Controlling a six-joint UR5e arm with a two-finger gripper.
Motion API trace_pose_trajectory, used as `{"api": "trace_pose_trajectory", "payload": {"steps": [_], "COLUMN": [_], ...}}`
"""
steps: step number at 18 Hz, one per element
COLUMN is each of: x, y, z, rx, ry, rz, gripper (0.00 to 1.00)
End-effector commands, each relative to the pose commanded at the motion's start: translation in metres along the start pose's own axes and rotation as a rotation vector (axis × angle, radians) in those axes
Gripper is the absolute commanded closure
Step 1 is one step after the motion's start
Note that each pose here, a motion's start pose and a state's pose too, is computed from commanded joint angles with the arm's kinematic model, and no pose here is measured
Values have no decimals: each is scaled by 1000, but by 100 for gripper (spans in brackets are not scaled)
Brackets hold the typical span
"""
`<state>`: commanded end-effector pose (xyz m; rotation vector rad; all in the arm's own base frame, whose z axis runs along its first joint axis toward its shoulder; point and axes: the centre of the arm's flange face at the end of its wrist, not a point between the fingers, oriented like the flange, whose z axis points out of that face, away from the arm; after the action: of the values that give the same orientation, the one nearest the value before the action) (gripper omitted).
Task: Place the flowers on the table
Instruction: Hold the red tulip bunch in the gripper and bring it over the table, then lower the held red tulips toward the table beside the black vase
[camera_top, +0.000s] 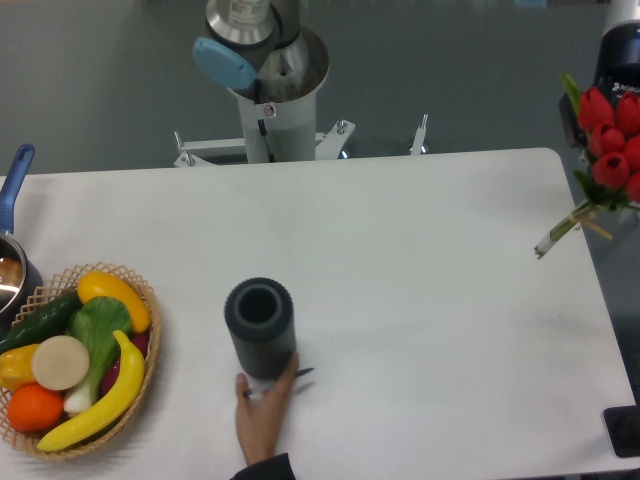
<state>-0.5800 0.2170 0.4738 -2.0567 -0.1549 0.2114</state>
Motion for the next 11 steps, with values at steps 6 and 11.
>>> {"api": "trace_pose_trajectory", "payload": {"steps": [6, 11], "x": [27, 55], "y": [-3, -5], "z": [37, 76], "rx": [-336, -540], "ry": [-66, -76], "rz": [77, 147], "gripper": [54, 53]}}
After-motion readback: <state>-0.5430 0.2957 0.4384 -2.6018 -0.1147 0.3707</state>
